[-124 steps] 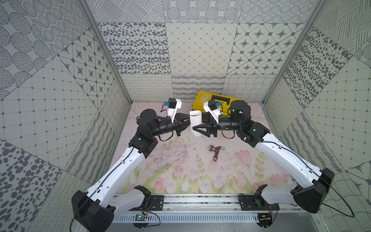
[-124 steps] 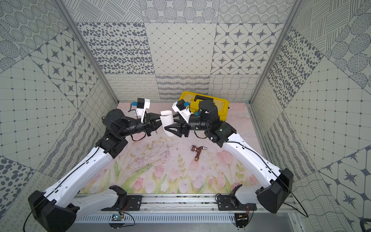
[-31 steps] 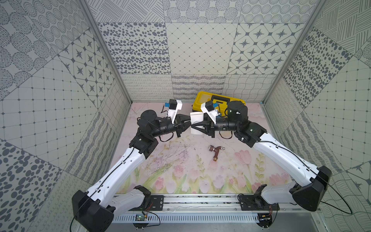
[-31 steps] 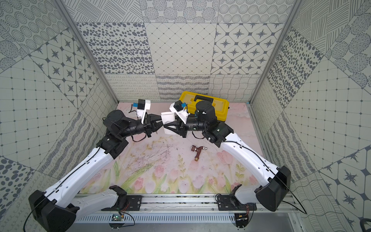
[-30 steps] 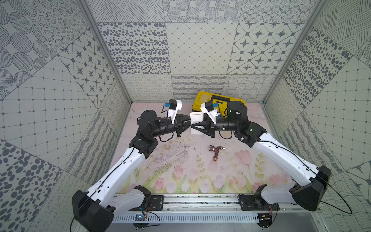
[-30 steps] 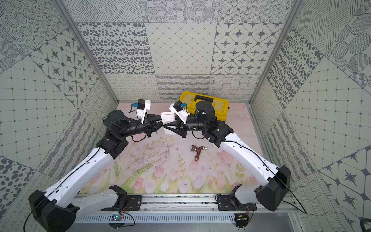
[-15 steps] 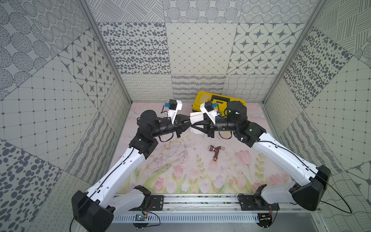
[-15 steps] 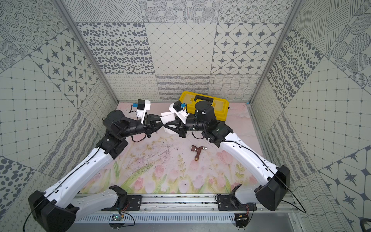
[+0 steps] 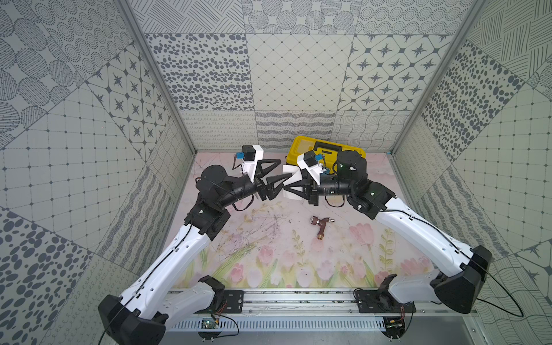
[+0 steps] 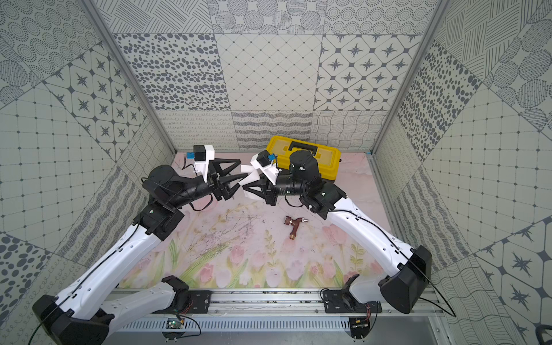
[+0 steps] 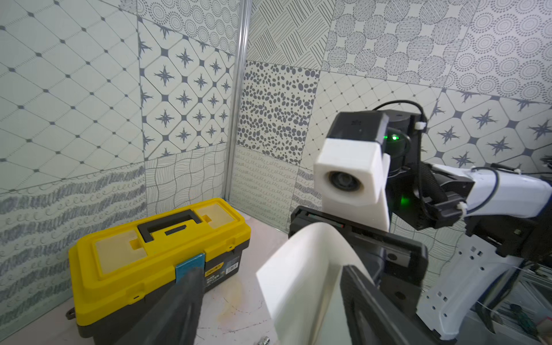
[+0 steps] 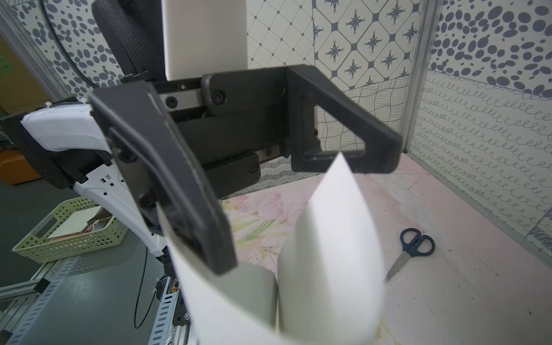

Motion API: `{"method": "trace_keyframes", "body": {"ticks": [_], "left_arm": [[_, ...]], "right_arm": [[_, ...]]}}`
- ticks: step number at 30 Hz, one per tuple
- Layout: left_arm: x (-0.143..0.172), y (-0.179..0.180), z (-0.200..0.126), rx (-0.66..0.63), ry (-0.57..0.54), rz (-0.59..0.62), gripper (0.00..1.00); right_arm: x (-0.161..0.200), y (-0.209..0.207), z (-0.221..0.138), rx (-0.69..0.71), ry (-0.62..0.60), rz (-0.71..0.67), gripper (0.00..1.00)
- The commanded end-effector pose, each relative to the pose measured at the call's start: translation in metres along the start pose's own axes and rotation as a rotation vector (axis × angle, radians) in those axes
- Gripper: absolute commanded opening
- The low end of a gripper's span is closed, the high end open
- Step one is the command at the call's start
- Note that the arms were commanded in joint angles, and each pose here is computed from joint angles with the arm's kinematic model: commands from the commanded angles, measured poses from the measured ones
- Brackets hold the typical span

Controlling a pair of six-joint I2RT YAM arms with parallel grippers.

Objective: Fold the square paper along the opposite sides
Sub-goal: Fold the paper.

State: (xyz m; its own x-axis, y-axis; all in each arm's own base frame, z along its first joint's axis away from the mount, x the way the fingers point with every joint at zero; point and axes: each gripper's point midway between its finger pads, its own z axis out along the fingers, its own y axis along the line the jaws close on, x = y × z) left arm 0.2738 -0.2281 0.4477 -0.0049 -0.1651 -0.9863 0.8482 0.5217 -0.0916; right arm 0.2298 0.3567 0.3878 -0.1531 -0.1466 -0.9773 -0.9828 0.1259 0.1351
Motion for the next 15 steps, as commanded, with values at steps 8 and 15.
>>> {"method": "trace_keyframes", "body": {"ticks": [8,15], "left_arm": [[-0.021,0.002,-0.048,-0.186,-0.124,0.153,0.92],[0.012,-0.043,-0.04,0.117,0.0,0.068,0.98]], "right_arm": [[-0.031,0.006,-0.012,0.032,-0.072,-0.065,0.12],[-0.072,0.018,-0.031,0.035,-0.152,-0.095,0.12]]}}
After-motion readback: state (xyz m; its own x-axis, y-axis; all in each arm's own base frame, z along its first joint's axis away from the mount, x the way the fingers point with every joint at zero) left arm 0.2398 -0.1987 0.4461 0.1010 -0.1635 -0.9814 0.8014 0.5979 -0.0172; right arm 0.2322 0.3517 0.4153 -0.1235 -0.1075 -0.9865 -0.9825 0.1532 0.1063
